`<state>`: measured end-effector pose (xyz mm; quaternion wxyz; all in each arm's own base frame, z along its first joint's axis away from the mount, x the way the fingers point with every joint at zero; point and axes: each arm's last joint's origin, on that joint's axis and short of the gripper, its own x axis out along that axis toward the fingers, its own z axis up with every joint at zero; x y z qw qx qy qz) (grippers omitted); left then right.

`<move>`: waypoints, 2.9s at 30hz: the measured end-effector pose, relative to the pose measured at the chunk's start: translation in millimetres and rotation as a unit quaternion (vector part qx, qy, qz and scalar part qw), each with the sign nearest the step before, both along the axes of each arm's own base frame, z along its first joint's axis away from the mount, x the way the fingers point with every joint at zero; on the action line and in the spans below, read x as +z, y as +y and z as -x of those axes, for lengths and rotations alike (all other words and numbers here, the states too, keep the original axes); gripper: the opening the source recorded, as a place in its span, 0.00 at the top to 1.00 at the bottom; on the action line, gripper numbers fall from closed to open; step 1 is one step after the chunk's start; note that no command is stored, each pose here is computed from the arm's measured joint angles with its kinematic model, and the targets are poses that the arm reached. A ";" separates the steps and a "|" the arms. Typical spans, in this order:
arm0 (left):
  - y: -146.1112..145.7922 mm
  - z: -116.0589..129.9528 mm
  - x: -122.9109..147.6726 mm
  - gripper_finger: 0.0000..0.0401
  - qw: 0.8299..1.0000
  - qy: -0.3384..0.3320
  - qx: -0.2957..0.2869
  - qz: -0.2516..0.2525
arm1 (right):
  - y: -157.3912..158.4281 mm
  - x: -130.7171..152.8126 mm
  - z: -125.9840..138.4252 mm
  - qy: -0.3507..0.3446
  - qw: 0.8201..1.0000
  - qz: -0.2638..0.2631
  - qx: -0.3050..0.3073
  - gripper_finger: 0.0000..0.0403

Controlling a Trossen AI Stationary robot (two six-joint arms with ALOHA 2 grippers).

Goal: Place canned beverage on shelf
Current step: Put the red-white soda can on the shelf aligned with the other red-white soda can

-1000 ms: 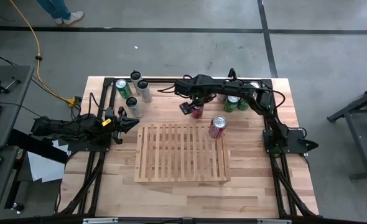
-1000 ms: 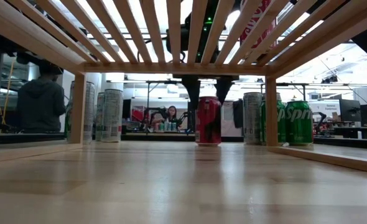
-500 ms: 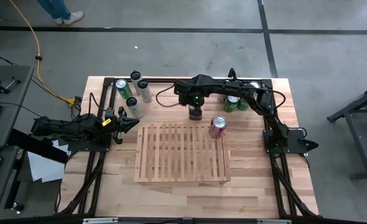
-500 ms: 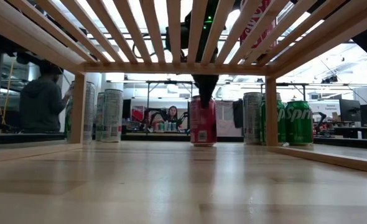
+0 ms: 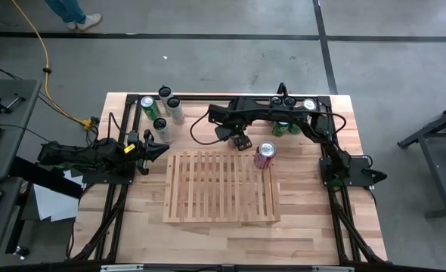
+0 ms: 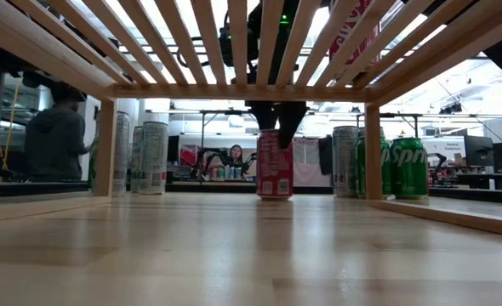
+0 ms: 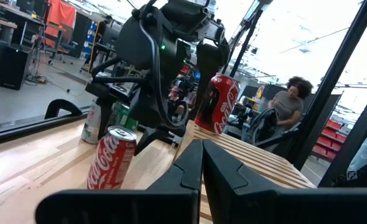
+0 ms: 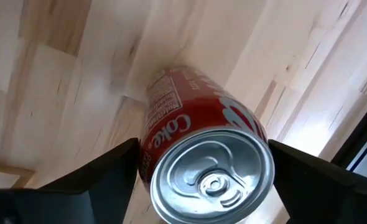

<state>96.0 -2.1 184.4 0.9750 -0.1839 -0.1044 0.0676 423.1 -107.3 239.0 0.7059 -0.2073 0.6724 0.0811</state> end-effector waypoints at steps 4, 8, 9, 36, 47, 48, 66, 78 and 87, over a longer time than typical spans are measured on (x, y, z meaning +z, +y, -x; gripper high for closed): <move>0.0 0.0 0.1 0.99 1.000 0.000 0.000 0.000 | -4.6 0.3 -1.4 -0.014 0.999 0.011 -0.027 0.19; 0.0 0.0 0.0 0.99 1.000 0.000 0.000 0.000 | -11.9 0.6 0.0 -0.014 0.999 0.029 -0.041 0.18; 0.0 0.0 0.0 0.99 1.000 0.000 0.000 0.000 | -13.2 0.7 -0.2 -0.016 0.998 0.032 -0.042 0.18; 0.0 0.0 0.0 0.99 1.000 0.000 0.000 0.000 | -16.6 0.8 -1.1 -0.038 0.996 0.005 -0.080 0.12; 0.0 0.0 0.0 0.99 1.000 0.000 0.000 0.000 | -20.9 23.0 1.6 -0.048 0.996 0.006 -0.072 0.06; 0.0 0.0 0.0 0.99 1.000 0.000 0.000 0.000 | -22.8 27.4 1.3 -0.056 0.996 0.006 -0.075 0.06; 0.0 0.0 0.0 0.99 1.000 0.000 0.000 0.000 | -49.0 68.6 26.1 -0.079 0.876 -0.190 -0.437 0.06; 0.0 0.0 0.0 0.99 1.000 0.000 0.000 0.000 | -54.3 25.0 15.7 -0.089 0.773 -0.154 -0.609 0.06; 0.0 0.0 -0.1 0.99 1.000 0.000 0.000 0.000 | -43.5 26.2 6.3 -0.125 0.745 -0.135 -0.641 0.06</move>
